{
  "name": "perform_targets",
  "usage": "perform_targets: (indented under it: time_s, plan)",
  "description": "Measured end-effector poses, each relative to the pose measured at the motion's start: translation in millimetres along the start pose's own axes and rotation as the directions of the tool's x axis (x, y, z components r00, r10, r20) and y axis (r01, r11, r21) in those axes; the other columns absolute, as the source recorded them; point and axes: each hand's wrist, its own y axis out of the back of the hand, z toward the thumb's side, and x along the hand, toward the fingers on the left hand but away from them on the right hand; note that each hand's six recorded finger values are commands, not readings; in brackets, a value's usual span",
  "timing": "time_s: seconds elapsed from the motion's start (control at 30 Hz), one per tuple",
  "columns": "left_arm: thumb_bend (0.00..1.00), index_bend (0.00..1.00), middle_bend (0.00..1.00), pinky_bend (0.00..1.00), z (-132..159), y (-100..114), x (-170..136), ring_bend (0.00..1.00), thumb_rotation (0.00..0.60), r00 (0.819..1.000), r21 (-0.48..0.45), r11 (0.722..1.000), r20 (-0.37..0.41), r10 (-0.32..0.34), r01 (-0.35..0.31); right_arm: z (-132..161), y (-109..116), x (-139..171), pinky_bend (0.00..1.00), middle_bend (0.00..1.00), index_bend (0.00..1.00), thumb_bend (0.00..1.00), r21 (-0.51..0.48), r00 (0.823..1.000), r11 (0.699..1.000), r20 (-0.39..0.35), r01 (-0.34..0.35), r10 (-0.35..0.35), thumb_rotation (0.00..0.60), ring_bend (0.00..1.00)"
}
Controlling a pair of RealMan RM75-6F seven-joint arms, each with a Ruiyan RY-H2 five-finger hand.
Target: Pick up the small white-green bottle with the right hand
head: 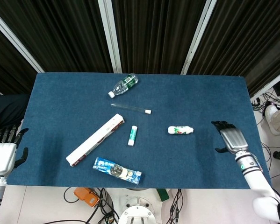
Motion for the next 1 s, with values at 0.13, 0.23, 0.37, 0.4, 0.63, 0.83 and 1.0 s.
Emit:
perform_targets:
  time_s: [0.13, 0.23, 0.37, 0.4, 0.63, 0.83, 1.0]
  plan:
    - [0.45, 0.15, 0.0, 0.07, 0, 0, 0, 0.0, 0.6, 1.0, 0.005, 1.0, 0.002, 0.001, -0.001, 26, -3, -41, 0.27, 0.25, 0.22, 0.23, 0.004, 0.998, 1.0, -0.048, -0.029, 0.03, 0.6, 0.2]
    - [0.45, 0.15, 0.0, 0.07, -1, 1, 0, 0.0, 0.6, 1.0, 0.006, 1.0, 0.001, 0.003, -0.003, 44, -4, -60, 0.27, 0.27, 0.24, 0.24, -0.004, 0.997, 0.999, -0.073, -0.036, 0.036, 0.6, 0.2]
    - [0.45, 0.15, 0.0, 0.07, -1, 1, 1, 0.0, 0.6, 1.0, 0.006, 1.0, -0.002, 0.002, -0.002, 61, -4, -70, 0.27, 0.28, 0.27, 0.24, -0.037, 0.993, 0.998, -0.107, -0.05, 0.046, 0.6, 0.21]
    - [0.45, 0.15, 0.0, 0.07, -1, 0, 1, 0.0, 0.6, 1.0, 0.008, 1.0, -0.001, 0.002, -0.002, 65, -4, -72, 0.27, 0.28, 0.27, 0.24, -0.044, 0.992, 0.997, -0.118, -0.056, 0.051, 0.6, 0.21]
    - [0.45, 0.15, 0.0, 0.07, -1, 0, 1, 0.0, 0.6, 1.0, 0.015, 1.0, -0.001, 0.002, -0.002, 90, -2, -85, 0.27, 0.34, 0.32, 0.24, -0.07, 0.984, 0.995, -0.169, -0.067, 0.055, 0.6, 0.25]
    - [0.45, 0.15, 0.0, 0.07, -3, 1, 1, 0.0, 0.6, 1.0, 0.013, 1.0, -0.011, 0.005, -0.005, 105, -3, -98, 0.28, 0.42, 0.46, 0.31, -0.084, 0.981, 0.995, -0.189, -0.061, 0.044, 0.6, 0.29]
    - [0.45, 0.15, 0.0, 0.07, -3, 1, 1, 0.0, 0.6, 1.0, 0.01, 1.0, -0.017, 0.007, -0.007, 116, -4, -104, 0.28, 0.5, 0.52, 0.41, -0.085, 0.978, 0.994, -0.203, -0.062, 0.044, 0.6, 0.36]
